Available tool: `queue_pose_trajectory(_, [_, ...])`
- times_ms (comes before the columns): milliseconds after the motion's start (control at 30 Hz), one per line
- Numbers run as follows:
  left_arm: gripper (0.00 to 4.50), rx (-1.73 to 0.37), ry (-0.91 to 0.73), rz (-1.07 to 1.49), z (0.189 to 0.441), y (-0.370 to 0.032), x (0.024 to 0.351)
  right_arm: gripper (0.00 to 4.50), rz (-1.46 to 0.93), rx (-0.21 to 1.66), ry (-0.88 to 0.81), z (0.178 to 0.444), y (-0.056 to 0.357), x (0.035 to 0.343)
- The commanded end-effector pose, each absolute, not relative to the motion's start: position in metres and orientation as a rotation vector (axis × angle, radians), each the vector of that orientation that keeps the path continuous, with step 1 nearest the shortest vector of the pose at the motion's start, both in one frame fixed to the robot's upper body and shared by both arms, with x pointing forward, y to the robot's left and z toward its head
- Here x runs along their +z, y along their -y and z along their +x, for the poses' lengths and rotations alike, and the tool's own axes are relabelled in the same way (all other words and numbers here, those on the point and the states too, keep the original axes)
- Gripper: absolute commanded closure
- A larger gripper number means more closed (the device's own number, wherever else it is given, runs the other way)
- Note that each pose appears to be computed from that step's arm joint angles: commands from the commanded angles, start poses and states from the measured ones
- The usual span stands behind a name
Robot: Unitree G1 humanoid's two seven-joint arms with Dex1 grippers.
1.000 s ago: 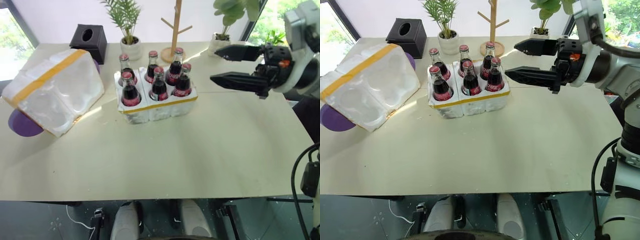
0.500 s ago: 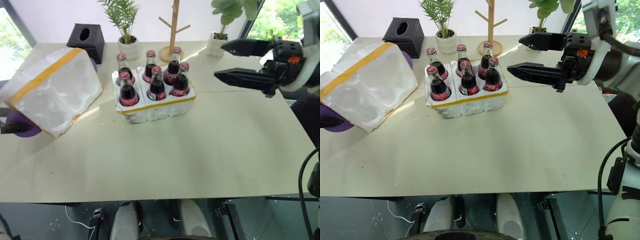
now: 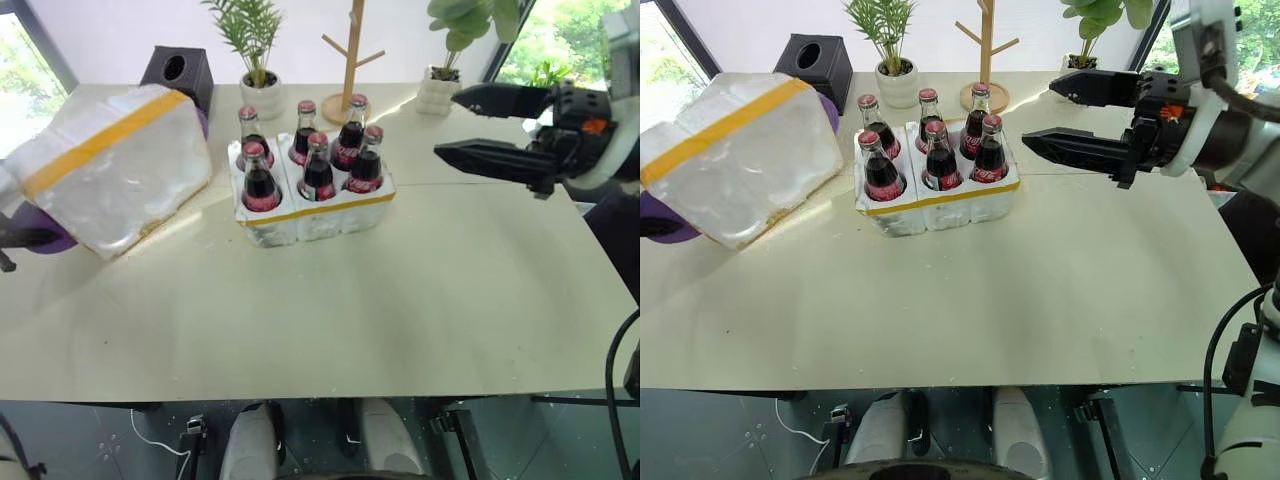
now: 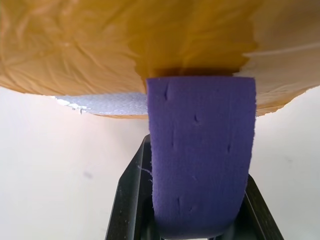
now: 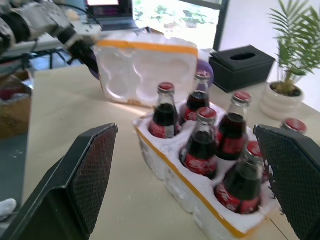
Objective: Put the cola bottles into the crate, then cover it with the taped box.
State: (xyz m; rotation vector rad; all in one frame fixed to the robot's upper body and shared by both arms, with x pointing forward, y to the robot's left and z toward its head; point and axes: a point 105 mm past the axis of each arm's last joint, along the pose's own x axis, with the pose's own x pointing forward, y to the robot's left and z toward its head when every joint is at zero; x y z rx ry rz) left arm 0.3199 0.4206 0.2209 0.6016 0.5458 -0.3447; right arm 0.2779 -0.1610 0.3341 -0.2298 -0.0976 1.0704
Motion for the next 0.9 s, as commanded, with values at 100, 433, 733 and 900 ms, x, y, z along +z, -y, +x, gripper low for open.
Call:
queue_pose_trajectory(100, [4.15, -0.254, -0.130, 0.745, 0.342, -0.399, 0.308, 0.00, -0.254, 0.989, 0.123, 0.278, 0.180, 0.341])
queue_pose_trajectory(433, [4.15, -0.203, 0.367, 1.304, 0.377, -0.262, 0.390, 0.00, -0.211, 0.849, 0.064, 0.288, 0.213, 0.320])
queue_pose_trajectory(733, [4.15, -0.190, 0.374, 1.769, 0.375, -0.198, 0.353, 0.00, -0.190, 0.793, 0.044, 0.285, 0.225, 0.306])
queue_pose_trajectory(900, [4.15, -0.198, 0.386, 1.914, 0.368, -0.181, 0.328, 0.00, -0.169, 0.788, 0.054, 0.284, 0.224, 0.305])
